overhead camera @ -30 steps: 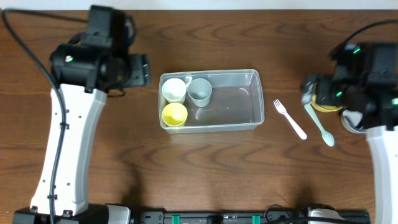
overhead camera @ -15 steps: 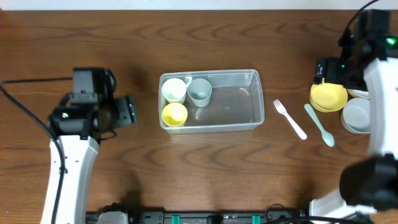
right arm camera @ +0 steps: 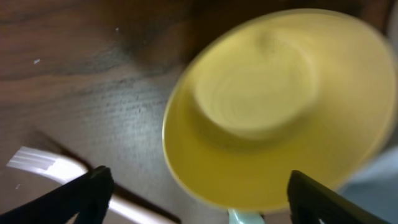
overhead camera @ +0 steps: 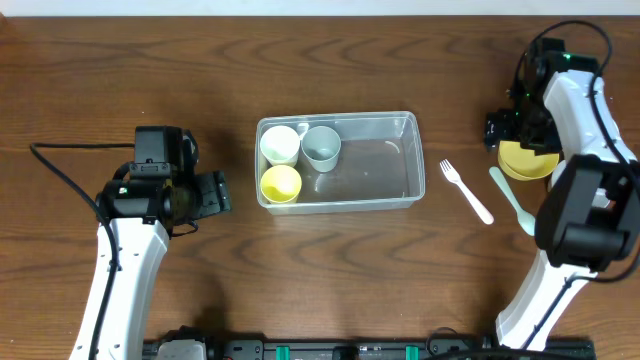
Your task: Pack container
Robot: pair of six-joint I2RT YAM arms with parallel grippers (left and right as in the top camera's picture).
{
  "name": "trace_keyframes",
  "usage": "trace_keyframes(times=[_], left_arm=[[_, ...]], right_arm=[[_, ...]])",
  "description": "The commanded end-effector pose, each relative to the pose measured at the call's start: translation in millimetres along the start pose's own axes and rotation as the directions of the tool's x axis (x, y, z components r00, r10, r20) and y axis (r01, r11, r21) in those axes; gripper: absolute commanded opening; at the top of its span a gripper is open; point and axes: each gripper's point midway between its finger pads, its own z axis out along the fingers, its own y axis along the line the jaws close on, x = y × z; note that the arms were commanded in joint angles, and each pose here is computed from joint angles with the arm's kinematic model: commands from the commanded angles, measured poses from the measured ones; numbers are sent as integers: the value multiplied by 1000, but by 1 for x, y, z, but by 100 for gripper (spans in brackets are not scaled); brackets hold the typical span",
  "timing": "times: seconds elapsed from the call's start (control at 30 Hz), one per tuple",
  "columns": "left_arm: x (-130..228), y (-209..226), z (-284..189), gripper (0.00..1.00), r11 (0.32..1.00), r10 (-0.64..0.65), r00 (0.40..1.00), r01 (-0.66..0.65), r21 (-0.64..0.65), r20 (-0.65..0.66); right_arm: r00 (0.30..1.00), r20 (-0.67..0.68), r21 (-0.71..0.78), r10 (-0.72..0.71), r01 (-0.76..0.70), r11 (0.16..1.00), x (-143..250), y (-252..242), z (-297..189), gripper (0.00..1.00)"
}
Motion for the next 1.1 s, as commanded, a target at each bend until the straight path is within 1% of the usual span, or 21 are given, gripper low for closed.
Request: trace_keyframes(times=[0.0,0.17,0.2,0.3,0.33,0.43,0.67,0.77,1.07], left_arm=[[0,0,0,81,1000,-11,1000,11,8,-2],[0,0,0,81,1000,-11,1000,11,8,-1],[0,0,0,81,1000,-11,1000,11,8,-2],[1,0,0,81,1000,-12,1000,12,9,-2],[1,0,0,81,1000,-12,1000,12,8,-2],[1,0,0,81,1000,-12,1000,12,9,-2],[0,0,0,81,1000,-15,1000,15,9,-2],[0,0,0,81,1000,-15,1000,15,9,-2],[1,0,0,81,1000,-16,1000,16,9,-2]], right_arm=[[999,-31,11,-21,21,1000,-1,5,15,85],[999,-30,10,-15,15,1000,-4,6,21,66],[1000,-28,10,-15,15,1000,-4,6,21,61],[1000,-25,10,-15,15,1000,-5,6,21,54],[1000,-25,10,-15,15,1000,-5,6,21,49],[1000,-25,10,-14,14,1000,-5,6,21,30],[1000,-24,10,-14,14,1000,-5,6,21,6],[1000,-24,10,-14,15,1000,-5,6,21,2],[1000,6,5,-26,26,1000,-11,13,15,1]])
